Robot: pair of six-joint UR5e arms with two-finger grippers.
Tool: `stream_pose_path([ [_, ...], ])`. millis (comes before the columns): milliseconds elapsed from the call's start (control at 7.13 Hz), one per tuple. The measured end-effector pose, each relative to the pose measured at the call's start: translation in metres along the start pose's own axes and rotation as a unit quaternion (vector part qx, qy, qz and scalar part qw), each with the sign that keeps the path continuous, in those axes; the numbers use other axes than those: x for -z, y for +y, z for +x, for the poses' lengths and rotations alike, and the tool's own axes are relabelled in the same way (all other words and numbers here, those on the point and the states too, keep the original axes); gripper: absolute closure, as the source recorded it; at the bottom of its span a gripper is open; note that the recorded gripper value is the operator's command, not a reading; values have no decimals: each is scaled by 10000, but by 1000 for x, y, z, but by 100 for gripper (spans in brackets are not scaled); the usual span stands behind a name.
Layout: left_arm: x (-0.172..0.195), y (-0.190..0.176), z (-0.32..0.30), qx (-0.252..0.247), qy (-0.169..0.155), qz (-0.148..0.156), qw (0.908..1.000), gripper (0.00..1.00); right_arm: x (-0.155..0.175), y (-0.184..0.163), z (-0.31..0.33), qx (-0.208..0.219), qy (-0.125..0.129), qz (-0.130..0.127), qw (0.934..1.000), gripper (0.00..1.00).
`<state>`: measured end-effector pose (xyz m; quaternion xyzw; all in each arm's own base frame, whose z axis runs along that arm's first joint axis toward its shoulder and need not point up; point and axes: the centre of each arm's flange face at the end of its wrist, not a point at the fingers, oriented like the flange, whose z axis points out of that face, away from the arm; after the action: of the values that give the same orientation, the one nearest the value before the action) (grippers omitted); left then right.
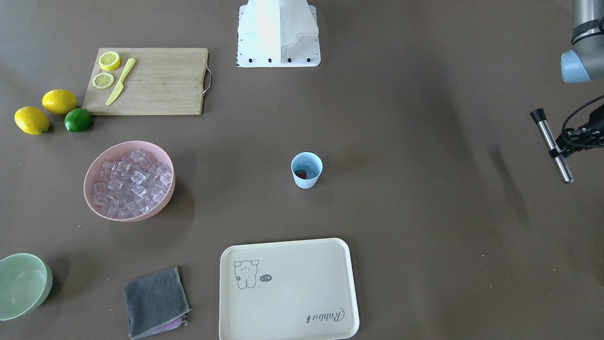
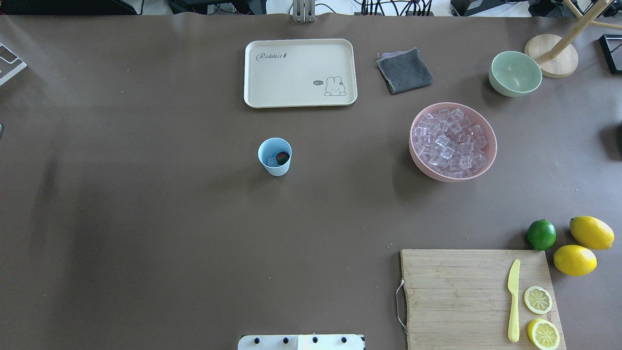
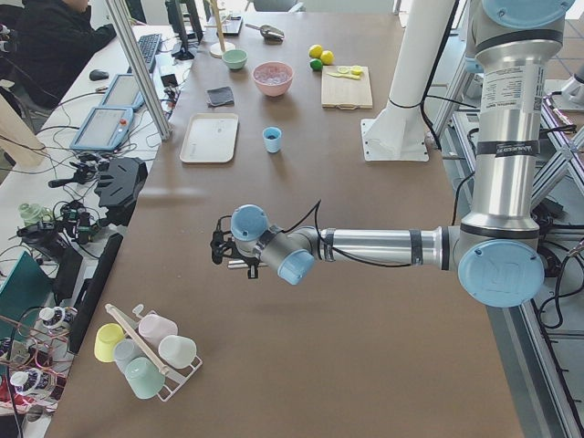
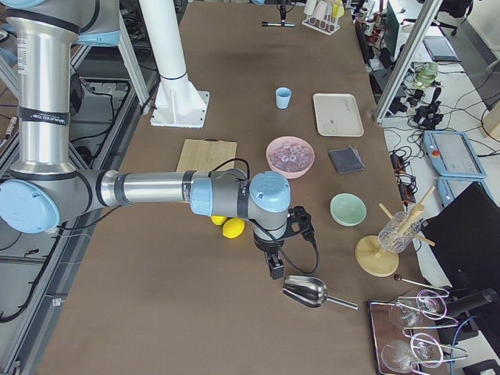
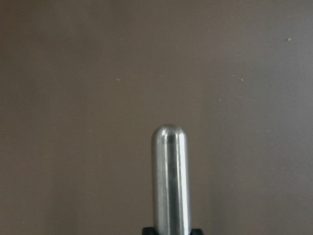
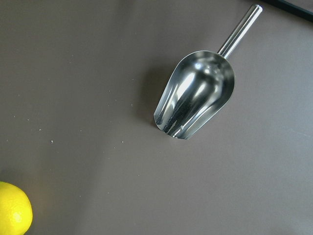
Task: Mash ice and strawberries in cup
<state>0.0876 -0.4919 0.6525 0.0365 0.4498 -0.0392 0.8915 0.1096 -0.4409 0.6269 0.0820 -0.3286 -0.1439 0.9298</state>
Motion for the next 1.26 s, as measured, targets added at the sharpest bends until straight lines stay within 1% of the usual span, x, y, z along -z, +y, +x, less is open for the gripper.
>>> stream_pose_path([
  [140, -6, 2, -4, -114, -66, -36, 9999, 7, 0, 1, 0, -2, 2, -3, 10000, 1],
  [280, -11, 4, -3, -208, -95, -73, 9997, 1, 0, 1, 0, -5, 10, -9, 10000, 1],
  [561, -19, 5, 5, -463, -128, -115, 9988, 1, -2, 2, 2, -12, 39, -36, 10000, 1],
  [701, -19, 3, 6, -517, -145, -97, 9985, 1, -2, 2, 2, -13, 45, -36, 10000, 1],
  [841, -12, -2, 7, -529, -163, -10, 9985, 1, -2, 2, 2, -15, 47, -37, 10000, 1],
  [982, 5, -15, 9, -496, -155, 185, 9985, 1, -1, 2, 2, -15, 48, -36, 10000, 1],
  [1122, 36, -36, 13, -410, -117, 447, 9981, 1, 0, 1, 2, -9, 52, -28, 10000, 1],
  [1262, 69, -58, 19, -312, -88, 576, 9978, 1, 1, 1, 1, -3, 56, -18, 10000, 1],
])
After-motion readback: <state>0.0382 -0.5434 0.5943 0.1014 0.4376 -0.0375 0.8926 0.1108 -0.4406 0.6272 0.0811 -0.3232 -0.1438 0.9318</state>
